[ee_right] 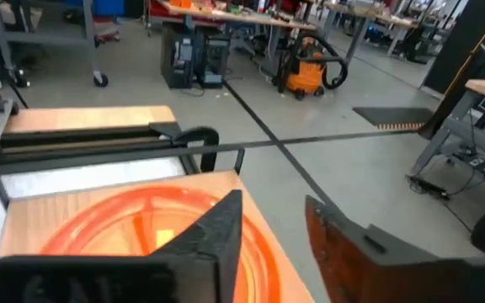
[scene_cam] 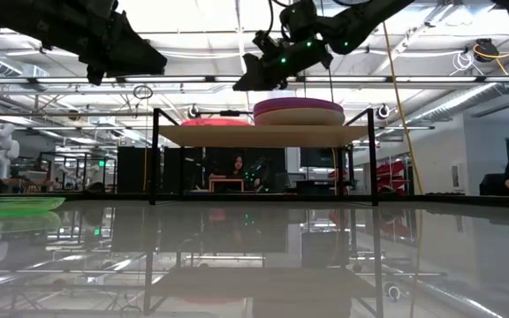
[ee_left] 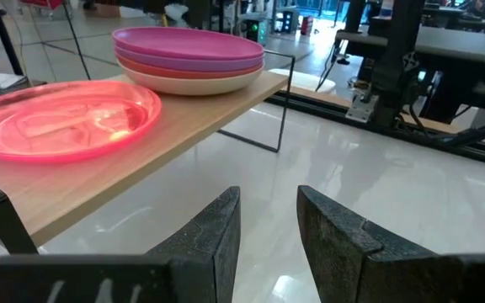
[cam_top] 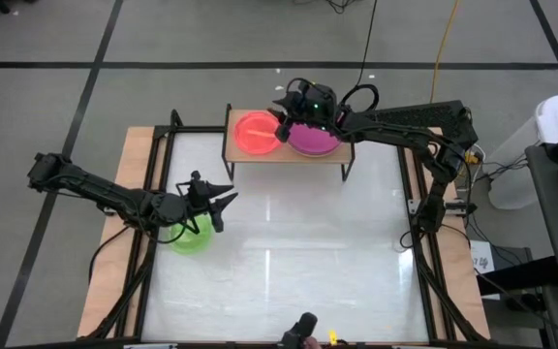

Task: Place and stack plates onto a shelf
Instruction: Stack the green transparent plate on top of the orange transparent plate on the shelf

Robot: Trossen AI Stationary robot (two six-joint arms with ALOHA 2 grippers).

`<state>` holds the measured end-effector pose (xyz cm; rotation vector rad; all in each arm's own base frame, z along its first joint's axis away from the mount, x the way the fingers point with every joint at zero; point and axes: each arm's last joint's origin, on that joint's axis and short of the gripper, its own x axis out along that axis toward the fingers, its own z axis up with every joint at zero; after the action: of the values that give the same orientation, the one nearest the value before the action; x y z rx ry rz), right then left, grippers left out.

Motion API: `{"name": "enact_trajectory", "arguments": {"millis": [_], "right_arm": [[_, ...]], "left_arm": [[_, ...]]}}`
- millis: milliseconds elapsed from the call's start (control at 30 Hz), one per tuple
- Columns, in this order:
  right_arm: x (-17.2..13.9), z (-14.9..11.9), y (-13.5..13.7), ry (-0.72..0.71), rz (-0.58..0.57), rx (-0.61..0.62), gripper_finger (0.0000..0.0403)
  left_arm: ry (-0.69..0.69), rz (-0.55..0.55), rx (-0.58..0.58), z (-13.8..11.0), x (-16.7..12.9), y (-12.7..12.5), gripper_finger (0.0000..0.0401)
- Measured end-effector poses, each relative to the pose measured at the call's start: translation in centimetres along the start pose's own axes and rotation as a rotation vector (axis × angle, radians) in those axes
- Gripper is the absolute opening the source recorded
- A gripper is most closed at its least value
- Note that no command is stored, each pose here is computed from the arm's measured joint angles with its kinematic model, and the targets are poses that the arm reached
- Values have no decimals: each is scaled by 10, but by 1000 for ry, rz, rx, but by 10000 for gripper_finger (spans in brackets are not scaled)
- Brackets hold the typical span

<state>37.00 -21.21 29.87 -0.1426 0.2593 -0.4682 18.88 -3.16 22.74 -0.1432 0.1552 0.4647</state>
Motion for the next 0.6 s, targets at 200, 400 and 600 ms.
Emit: {"name": "enact_trajectory", "arguments": {"millis": [200, 400, 600], "right_arm": [[-41, 41, 14, -69, 137, -14, 150], [-112, 76, 53, -185, 473, -35, 153], [-167, 41, 93, -223, 636, -83, 153]], "left_arm": [[28, -12, -35, -3, 0, 0, 124], [165, 27, -45, -13, -1, 4, 124], [364, 98, -46, -4, -8, 3, 124]]}}
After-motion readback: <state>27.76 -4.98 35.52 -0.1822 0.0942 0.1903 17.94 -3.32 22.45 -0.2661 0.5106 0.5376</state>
